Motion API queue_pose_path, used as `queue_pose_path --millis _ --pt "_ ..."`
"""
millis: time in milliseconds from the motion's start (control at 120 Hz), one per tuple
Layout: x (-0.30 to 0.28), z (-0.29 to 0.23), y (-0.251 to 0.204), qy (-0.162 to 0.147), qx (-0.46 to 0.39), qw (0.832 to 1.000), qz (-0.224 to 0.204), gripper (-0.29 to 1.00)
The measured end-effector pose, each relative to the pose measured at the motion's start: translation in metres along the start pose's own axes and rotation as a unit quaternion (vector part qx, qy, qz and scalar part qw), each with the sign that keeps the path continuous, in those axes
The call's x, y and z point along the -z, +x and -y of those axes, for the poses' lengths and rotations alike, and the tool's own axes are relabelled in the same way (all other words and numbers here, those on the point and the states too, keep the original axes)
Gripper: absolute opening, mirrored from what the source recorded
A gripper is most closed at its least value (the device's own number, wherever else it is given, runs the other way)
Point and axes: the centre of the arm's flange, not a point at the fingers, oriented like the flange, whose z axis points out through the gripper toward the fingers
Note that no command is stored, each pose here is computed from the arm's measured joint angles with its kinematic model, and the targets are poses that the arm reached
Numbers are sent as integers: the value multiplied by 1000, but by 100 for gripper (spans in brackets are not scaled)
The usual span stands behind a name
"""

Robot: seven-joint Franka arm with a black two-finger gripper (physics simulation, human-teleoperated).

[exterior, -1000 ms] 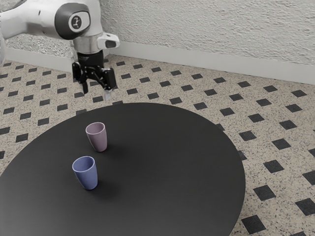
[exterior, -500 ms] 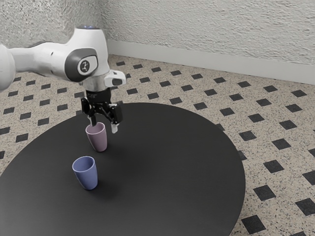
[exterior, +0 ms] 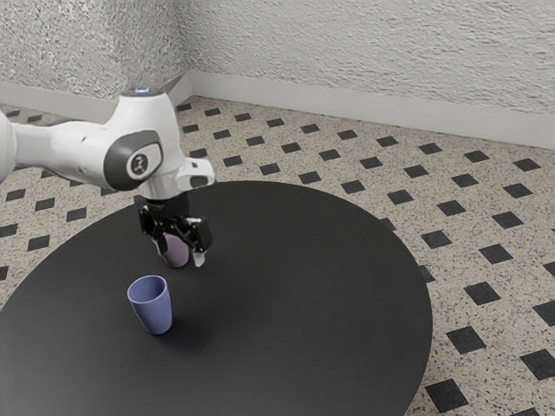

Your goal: Place the right cup onto the left cup

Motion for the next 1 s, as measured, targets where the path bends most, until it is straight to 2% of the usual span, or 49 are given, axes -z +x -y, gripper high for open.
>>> queue_pose_path --millis 633,1000 --pt "-21 -12 -21 -3 28 1000 1 70" --pt "-23 10 -22 -3 58 998 2 70"
